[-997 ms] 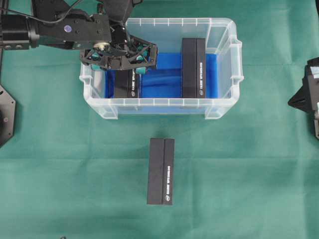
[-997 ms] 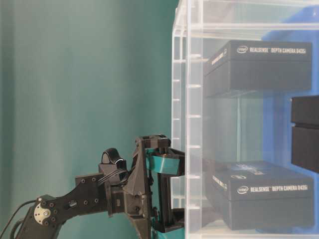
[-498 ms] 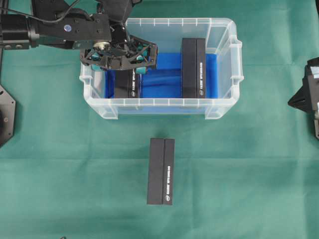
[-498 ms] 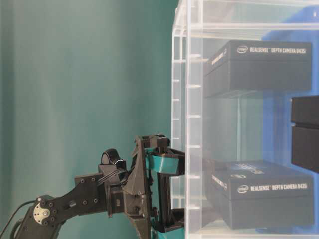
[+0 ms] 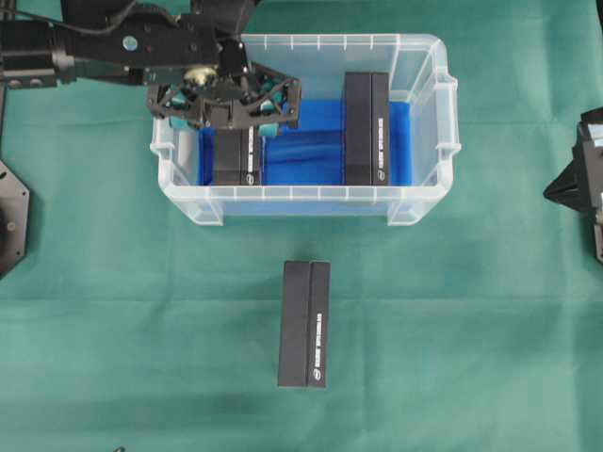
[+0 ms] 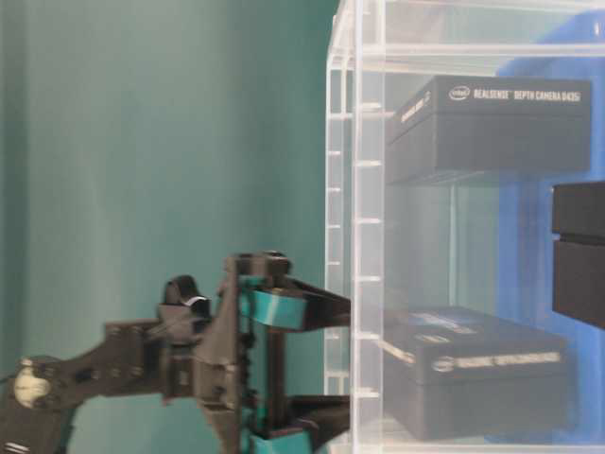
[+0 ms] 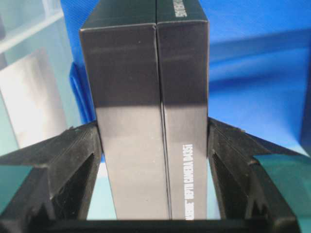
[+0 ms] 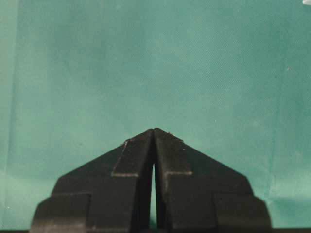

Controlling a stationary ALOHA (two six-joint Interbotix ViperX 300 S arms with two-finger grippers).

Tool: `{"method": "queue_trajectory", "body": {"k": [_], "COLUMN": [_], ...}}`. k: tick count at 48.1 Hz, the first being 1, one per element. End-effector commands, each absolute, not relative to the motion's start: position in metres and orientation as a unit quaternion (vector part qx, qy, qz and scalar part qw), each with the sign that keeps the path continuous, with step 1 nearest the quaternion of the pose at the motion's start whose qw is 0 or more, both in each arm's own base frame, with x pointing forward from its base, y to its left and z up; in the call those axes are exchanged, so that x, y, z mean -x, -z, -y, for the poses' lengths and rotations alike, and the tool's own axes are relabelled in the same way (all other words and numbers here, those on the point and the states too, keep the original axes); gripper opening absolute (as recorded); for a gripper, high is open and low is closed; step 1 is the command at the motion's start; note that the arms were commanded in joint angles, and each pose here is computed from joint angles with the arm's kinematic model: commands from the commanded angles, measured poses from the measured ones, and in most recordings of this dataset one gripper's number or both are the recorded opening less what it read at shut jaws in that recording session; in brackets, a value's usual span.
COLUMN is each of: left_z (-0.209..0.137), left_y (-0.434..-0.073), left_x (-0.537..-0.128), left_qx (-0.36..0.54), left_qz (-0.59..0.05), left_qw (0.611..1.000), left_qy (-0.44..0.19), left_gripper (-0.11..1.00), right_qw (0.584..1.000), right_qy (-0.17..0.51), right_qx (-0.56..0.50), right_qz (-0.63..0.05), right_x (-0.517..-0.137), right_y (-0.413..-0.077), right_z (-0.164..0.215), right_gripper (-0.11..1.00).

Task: Take the box out of the case with the left arm.
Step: 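Close the left gripper on the left black box, then lift the left box up out of the case with the left gripper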

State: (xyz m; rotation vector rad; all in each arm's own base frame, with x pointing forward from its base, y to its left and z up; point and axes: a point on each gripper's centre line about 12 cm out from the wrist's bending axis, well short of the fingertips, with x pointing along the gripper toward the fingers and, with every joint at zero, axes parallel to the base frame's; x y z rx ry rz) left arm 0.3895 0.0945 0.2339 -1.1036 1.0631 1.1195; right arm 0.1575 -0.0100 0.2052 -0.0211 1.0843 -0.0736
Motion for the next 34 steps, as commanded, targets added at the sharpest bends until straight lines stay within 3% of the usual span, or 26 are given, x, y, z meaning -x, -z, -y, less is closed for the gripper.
{"method": "queue_trajectory", "body": {"k": [1,34], "left_z": [-0.09,-0.083], "left_y": [-0.278,-0.396], "left_x": [-0.39,-0.358], "left_qx": [0.486,0.488], "left_qz": [-0.428,-0.417], "left_qw": [0.608,0.618], "left_qy": [-0.46,-0.454], "left_gripper": [0.61,0.61], "right_qw": [0.862,0.862], "right_qy": [0.036,0.036], "right_qx": [0.007,0.007], "right_qz": [-0.506,-0.506], "right_x": [-0.162,-0.162], "right_y": [-0.214,-0.214], "right_z": [0.01,0.01], "right_gripper": [0.0,0.0]}}
